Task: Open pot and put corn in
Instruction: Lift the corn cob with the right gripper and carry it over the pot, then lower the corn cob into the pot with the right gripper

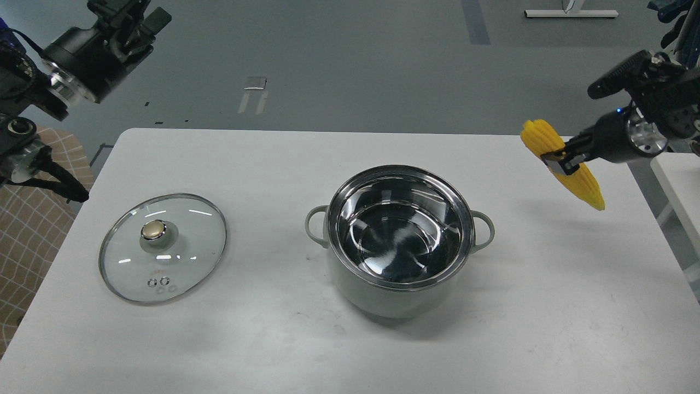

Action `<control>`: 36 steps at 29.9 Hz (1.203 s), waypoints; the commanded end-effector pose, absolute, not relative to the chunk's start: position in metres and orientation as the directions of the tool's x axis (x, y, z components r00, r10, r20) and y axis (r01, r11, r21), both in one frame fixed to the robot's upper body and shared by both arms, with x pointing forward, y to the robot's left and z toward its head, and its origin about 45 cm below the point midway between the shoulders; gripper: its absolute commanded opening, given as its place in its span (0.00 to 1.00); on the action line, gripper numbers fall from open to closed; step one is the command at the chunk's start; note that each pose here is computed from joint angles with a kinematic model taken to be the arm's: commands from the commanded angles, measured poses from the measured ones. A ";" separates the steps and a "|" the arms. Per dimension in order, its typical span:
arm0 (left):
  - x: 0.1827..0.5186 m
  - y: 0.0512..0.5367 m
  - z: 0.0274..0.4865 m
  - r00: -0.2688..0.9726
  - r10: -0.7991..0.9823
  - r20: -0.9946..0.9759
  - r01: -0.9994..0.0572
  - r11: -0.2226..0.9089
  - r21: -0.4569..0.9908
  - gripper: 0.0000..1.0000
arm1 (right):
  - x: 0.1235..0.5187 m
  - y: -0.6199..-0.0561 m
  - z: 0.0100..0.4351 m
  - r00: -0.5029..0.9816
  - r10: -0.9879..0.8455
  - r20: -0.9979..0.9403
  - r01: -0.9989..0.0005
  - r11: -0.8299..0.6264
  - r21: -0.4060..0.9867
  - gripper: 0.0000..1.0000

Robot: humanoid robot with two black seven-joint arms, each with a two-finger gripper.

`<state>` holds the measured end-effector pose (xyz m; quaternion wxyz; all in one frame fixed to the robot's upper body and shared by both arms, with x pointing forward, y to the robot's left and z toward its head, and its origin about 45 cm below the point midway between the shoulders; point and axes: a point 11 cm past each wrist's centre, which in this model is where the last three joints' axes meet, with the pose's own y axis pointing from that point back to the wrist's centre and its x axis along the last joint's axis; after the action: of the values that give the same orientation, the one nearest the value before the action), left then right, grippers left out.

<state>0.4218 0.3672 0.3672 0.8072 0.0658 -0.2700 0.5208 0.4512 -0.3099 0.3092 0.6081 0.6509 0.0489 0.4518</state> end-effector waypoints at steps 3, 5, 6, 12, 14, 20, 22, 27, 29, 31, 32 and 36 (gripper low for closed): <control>0.422 0.366 0.368 0.313 0.805 0.505 -0.874 0.451 -0.178 0.90 | 0.457 -0.222 0.347 0.477 0.635 0.608 -0.460 -0.409 0.788 0.00; 0.422 0.366 0.368 0.313 0.805 0.505 -0.874 0.451 -0.178 0.90 | 0.451 -0.195 0.343 0.469 0.636 0.613 -0.415 -0.454 0.788 0.00; 0.421 0.366 0.368 0.314 0.805 0.504 -0.874 0.452 -0.177 0.90 | 0.449 -0.188 0.341 0.466 0.638 0.613 -0.401 -0.466 0.789 0.00; 0.421 0.364 0.368 0.317 0.804 0.503 -0.872 0.456 -0.178 0.90 | 0.433 -0.138 0.320 0.421 0.699 0.579 -0.305 -0.492 0.816 0.00; 0.421 0.363 0.368 0.319 0.804 0.502 -0.871 0.458 -0.179 0.90 | 0.426 -0.123 0.310 0.412 0.718 0.561 -0.267 -0.494 0.827 0.00; 0.421 0.362 0.367 0.322 0.804 0.500 -0.870 0.459 -0.178 0.90 | 0.414 -0.101 0.287 0.420 0.739 0.526 -0.199 -0.490 0.848 0.02; 0.421 0.363 0.367 0.321 0.804 0.501 -0.871 0.458 -0.178 0.90 | 0.410 -0.095 0.281 0.429 0.736 0.523 -0.181 -0.497 0.849 0.03; 0.421 0.363 0.367 0.320 0.804 0.502 -0.871 0.458 -0.177 0.90 | 0.403 -0.092 0.264 0.439 0.749 0.496 -0.146 -0.485 0.862 0.14; 0.421 0.364 0.367 0.320 0.804 0.501 -0.872 0.457 -0.176 0.90 | 0.400 -0.090 0.260 0.440 0.751 0.492 -0.135 -0.486 0.863 0.18; 0.421 0.364 0.367 0.320 0.804 0.501 -0.872 0.457 -0.176 0.90 | 0.400 -0.089 0.256 0.443 0.752 0.489 -0.133 -0.484 0.865 0.25; 0.421 0.364 0.367 0.320 0.804 0.501 -0.872 0.457 -0.176 0.90 | 0.400 -0.088 0.255 0.442 0.753 0.487 -0.131 -0.483 0.866 0.28; 0.420 0.364 0.367 0.319 0.804 0.502 -0.872 0.457 -0.176 0.90 | 0.399 -0.087 0.253 0.442 0.755 0.484 -0.127 -0.481 0.867 0.37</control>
<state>0.4205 0.3636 0.3667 0.8100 0.0631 -0.2693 0.5171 0.3999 -0.0880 0.2547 0.4596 0.7143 0.2179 0.4807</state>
